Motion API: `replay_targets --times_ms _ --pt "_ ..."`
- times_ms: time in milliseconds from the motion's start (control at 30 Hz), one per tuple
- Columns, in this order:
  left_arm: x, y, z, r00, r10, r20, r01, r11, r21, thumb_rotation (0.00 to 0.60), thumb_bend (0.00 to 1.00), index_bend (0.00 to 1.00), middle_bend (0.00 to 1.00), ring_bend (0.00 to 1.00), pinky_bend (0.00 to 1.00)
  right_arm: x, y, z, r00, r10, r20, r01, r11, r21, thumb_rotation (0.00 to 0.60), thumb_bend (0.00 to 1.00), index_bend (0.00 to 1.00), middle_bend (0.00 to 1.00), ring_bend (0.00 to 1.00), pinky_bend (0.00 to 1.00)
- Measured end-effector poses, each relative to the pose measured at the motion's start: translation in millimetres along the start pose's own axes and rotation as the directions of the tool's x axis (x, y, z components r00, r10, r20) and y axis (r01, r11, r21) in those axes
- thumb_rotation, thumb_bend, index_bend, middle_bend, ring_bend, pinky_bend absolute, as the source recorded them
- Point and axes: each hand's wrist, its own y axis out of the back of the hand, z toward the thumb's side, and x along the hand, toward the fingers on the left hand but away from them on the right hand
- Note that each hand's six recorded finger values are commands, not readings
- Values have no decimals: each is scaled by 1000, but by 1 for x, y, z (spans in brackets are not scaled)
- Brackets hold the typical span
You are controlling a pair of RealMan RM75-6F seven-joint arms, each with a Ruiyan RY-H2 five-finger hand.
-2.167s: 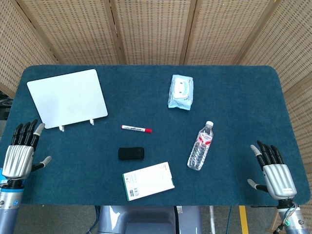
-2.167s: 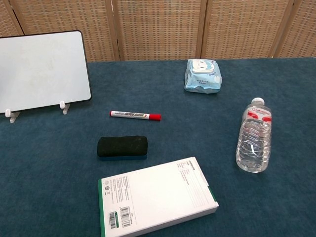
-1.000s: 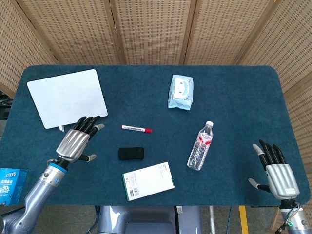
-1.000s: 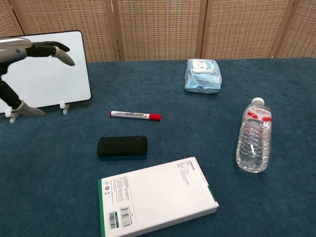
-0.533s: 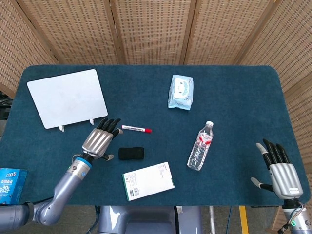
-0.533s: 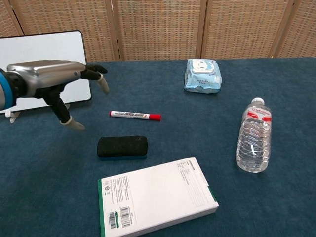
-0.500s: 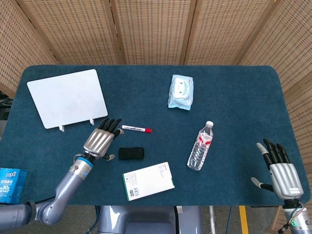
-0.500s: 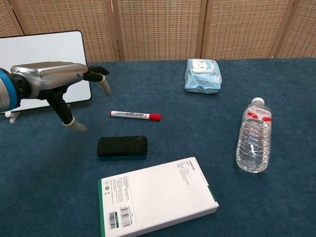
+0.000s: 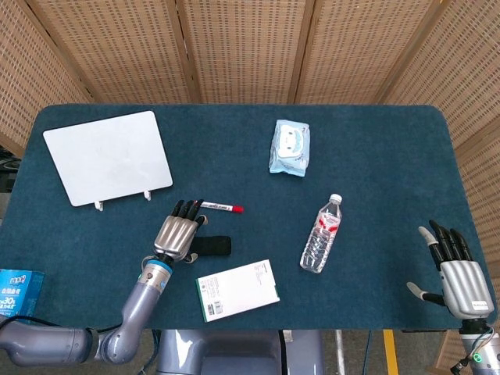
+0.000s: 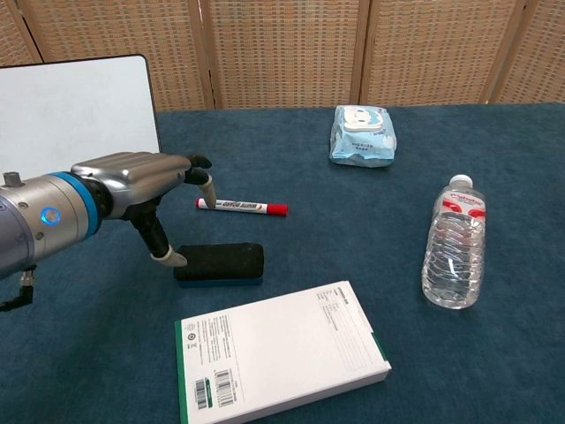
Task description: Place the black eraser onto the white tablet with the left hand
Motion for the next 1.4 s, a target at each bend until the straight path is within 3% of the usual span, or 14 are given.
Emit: replay_targets --times_ms 600,1400 --pt "5 -10 7 998 8 -57 -7 1000 13 600 172 286 0 0 0 1 0 2 1000 -1 -12 1 1000 -10 600 53 28 0 0 0" --pt "13 -26 22 997 -27 -73 29 999 16 600 178 293 0 0 0 2 4 0 1000 -10 -11 10 1000 -22 600 53 28 0 0 0"
